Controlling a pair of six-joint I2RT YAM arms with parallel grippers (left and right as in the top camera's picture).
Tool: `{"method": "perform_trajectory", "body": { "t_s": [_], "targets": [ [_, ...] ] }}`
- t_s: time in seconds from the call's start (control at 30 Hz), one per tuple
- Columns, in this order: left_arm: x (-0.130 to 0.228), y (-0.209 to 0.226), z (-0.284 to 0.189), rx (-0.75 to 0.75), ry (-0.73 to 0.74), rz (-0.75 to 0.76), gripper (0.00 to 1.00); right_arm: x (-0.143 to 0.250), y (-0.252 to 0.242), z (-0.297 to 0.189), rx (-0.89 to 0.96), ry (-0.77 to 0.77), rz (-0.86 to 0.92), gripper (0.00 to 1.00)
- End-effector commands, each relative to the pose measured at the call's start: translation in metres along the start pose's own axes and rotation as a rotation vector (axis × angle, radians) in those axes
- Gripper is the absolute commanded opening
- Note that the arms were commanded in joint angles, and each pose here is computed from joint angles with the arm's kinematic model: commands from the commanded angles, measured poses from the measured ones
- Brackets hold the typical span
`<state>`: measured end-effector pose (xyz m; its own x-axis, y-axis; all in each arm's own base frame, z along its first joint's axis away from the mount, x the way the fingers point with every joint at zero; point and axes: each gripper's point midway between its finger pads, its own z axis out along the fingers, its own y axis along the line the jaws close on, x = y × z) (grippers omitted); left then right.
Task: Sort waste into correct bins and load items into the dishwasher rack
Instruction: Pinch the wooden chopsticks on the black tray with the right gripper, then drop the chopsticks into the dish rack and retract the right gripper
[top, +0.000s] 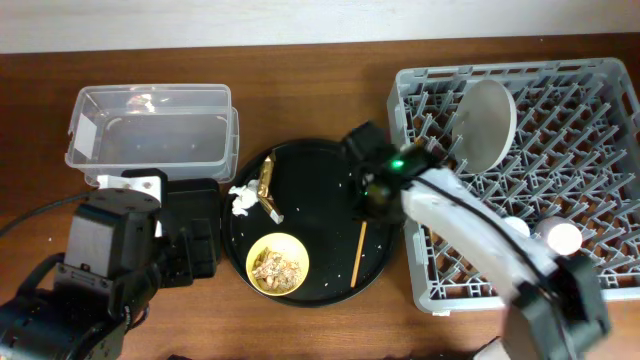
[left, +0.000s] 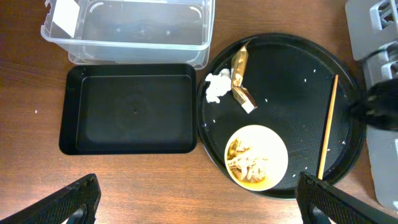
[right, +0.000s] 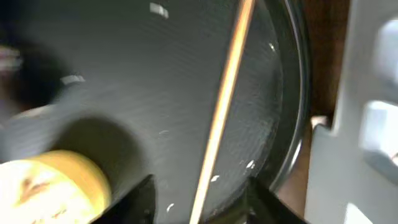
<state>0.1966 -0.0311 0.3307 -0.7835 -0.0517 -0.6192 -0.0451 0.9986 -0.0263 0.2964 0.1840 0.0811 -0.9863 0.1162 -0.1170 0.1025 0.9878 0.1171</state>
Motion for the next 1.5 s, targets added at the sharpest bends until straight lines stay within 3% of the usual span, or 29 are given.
{"method": "perform_trajectory", "body": {
  "t_s": [0.0,0.1,0.27,0.33,0.5,0.73,0.77,0.8,0.87,1.0,1.1,1.23,1.3,1.47],
  "targets": [
    [0.0,0.003,-0.003,-0.01,-0.011,-0.014,0.99,0.007,-0.022,0.046,0.125,0.07,0.1,0.37],
    [0.0,0.003,-0.003,-0.01,-0.011,-0.014,0.99,0.018,-0.027,0.08,0.17,0.15,0.1,0.21],
    [0.0,0.003,-0.003,-0.01,-0.011,-0.014,1.0,0.022,-0.029,0.087,0.178,0.176,0.071,0.12],
    [0.0,0.003,-0.003,-0.01,-0.011,-0.014,0.99,0.022,-0.02,0.082,0.13,0.184,0.027,0.13],
    [0.0,0.003,-0.003,-0.01,-0.011,-0.014,0.99,-0.009,0.018,0.032,-0.06,0.039,-0.035,0.35],
    [0.0,0.003,-0.003,-0.01,-0.011,-0.014,1.0,0.009,0.01,0.087,-0.004,0.168,0.027,0.37],
    [-0.001,0.003,-0.003,-0.009,-0.012,-0.015,1.0,0.011,0.008,0.091,0.004,0.176,0.02,0.32],
    [0.0,0.003,-0.003,-0.01,-0.011,-0.014,0.99,0.01,0.007,0.092,0.011,0.173,0.019,0.2],
    [0.0,0.003,-0.003,-0.01,-0.011,-0.014,1.0,0.008,0.008,0.091,0.005,0.167,0.012,0.04],
    [0.0,0.003,-0.003,-0.01,-0.011,-0.014,0.99,-0.015,0.015,0.052,-0.016,0.073,-0.061,0.04],
    [0.0,0.003,-0.003,-0.01,-0.011,-0.014,0.99,-0.063,0.001,-0.035,-0.024,-0.141,-0.076,0.04],
    [0.0,0.003,-0.003,-0.01,-0.011,-0.014,0.99,-0.105,-0.048,-0.11,-0.065,-0.351,-0.046,0.04],
    [0.0,0.003,-0.003,-0.01,-0.011,-0.014,0.99,-0.117,-0.078,-0.111,-0.059,-0.354,-0.125,0.04],
    [0.0,0.003,-0.003,-0.01,-0.011,-0.014,1.0,-0.106,-0.089,-0.045,-0.038,-0.179,-0.347,0.04]
  ]
}}
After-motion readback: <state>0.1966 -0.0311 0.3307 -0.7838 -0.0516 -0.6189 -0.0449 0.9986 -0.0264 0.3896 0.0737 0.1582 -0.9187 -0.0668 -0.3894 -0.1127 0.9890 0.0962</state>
